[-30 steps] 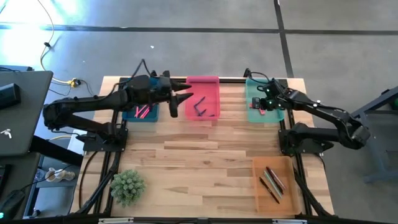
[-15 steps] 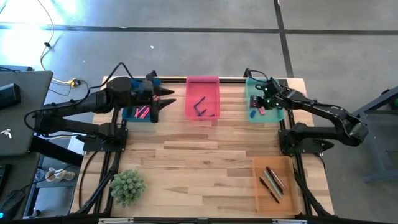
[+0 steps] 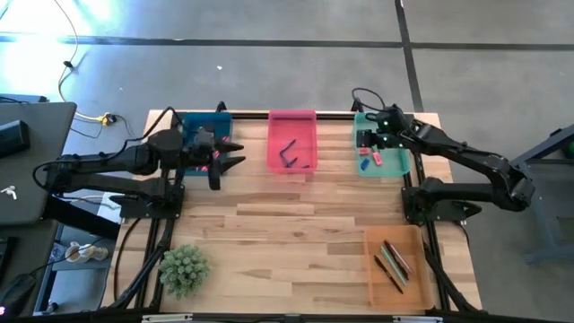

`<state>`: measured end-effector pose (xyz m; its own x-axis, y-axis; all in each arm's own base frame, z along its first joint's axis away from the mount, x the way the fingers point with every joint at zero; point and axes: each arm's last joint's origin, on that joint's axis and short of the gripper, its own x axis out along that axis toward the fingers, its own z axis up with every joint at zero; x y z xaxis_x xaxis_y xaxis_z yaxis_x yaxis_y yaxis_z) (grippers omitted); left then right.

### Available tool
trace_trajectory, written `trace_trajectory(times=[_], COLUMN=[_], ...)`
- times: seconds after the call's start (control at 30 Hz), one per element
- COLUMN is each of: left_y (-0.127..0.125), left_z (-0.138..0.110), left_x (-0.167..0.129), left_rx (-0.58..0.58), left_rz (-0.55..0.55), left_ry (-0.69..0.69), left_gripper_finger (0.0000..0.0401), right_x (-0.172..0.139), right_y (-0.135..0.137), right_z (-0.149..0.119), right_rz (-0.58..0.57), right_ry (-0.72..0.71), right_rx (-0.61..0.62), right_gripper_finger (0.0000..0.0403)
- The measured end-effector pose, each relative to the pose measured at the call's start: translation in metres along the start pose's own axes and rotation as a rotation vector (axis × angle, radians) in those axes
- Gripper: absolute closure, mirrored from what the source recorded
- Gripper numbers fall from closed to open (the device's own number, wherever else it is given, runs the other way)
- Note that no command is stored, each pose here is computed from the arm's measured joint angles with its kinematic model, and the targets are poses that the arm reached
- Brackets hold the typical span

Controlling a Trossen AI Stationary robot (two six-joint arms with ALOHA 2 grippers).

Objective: Sort crayons/erasers/pens/pencils in bins
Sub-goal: Return to Home Position

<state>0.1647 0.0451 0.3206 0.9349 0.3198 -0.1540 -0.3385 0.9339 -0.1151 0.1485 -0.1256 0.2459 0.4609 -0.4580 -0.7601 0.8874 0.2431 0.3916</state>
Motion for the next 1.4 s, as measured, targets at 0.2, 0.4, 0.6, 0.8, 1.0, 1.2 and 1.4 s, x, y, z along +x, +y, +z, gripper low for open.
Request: trace_trajectory(times=[0.2,0.4,0.6,0.8,1.0,1.2,1.4], left_y=[0.000,0.002,0.004,0.009,0.014,0.016,0.017], left_z=[-0.024,-0.046,-0.055,-0.069,-0.099,-0.124,-0.145], left_x=[-0.019,-0.036,-0.059,-0.077,-0.075,-0.065,-0.055], left_rx=[-0.070,-0.114,-0.117,-0.103,-0.121,-0.156,-0.154], left_rz=[-0.039,-0.074,-0.108,-0.095,-0.057,-0.076,-0.081], left_ry=[-0.076,-0.112,-0.176,-0.271,-0.285,-0.268,-0.259], left_gripper_finger=[0.0247,0.0247,0.0247,0.0247,0.0247,0.0247,0.0248], right_x=[-0.021,-0.040,-0.058,-0.069,-0.073,-0.077,-0.097], right_y=[0.032,0.062,0.083,0.095,0.101,0.104,0.095], right_z=[0.012,0.014,0.008,0.001,-0.006,-0.011,-0.007], right_rz=[0.143,0.286,0.367,0.445,0.496,0.520,0.551], right_ry=[-0.112,-0.214,-0.233,-0.203,-0.168,-0.148,-0.228], right_rx=[-0.112,-0.138,-0.183,-0.210,-0.135,-0.129,-0.148], right_gripper_finger=[0.0243,0.0243,0.0243,0.0243,0.0243,0.0243,0.0243])
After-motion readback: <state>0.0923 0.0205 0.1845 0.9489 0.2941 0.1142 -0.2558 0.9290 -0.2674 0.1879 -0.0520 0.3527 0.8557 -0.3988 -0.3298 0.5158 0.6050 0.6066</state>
